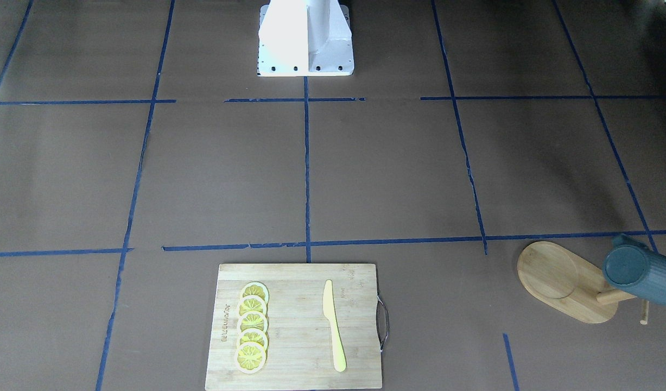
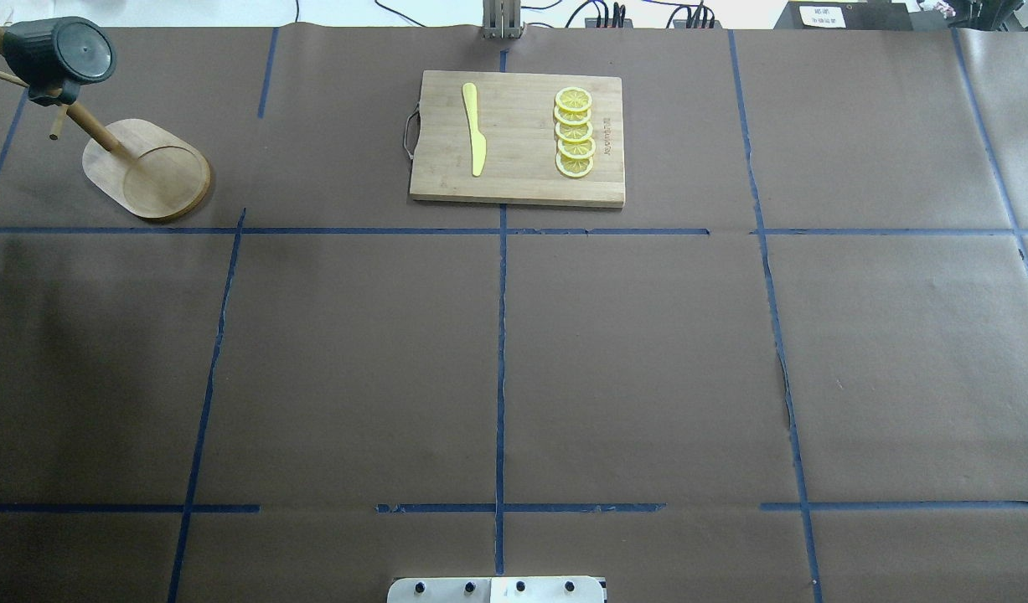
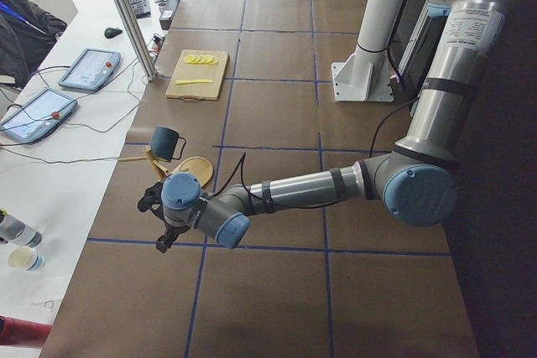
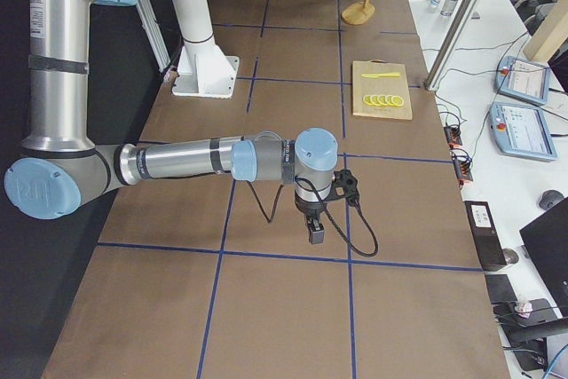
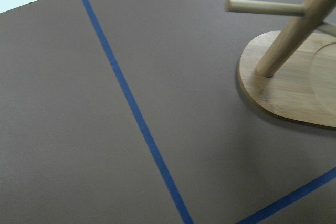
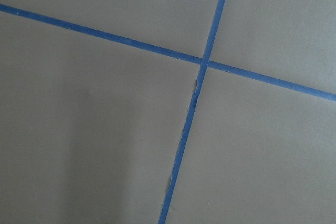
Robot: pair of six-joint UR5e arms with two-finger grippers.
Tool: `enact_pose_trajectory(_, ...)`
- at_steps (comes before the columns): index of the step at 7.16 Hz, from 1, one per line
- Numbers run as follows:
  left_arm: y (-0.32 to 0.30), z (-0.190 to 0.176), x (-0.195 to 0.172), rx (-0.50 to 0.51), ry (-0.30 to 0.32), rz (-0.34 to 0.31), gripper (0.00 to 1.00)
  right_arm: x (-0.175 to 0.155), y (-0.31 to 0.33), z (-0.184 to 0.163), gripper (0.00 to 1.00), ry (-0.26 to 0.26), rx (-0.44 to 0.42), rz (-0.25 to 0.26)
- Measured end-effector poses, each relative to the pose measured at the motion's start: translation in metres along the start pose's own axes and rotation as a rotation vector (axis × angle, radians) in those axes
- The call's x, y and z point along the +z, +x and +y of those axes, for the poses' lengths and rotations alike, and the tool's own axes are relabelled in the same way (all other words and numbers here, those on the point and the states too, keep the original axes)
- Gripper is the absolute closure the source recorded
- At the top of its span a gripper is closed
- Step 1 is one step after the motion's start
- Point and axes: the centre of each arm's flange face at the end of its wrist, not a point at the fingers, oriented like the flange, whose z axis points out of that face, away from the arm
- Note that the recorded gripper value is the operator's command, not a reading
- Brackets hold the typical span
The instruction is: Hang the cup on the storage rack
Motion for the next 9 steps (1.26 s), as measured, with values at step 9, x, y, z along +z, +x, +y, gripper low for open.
enact_pose_trajectory(9, 0.043, 0.134, -0.083, -0.453, -0.257, 0.074, 0.00, 0.003, 0.002, 0.004, 0.00, -0.012, 0.024, 0.001)
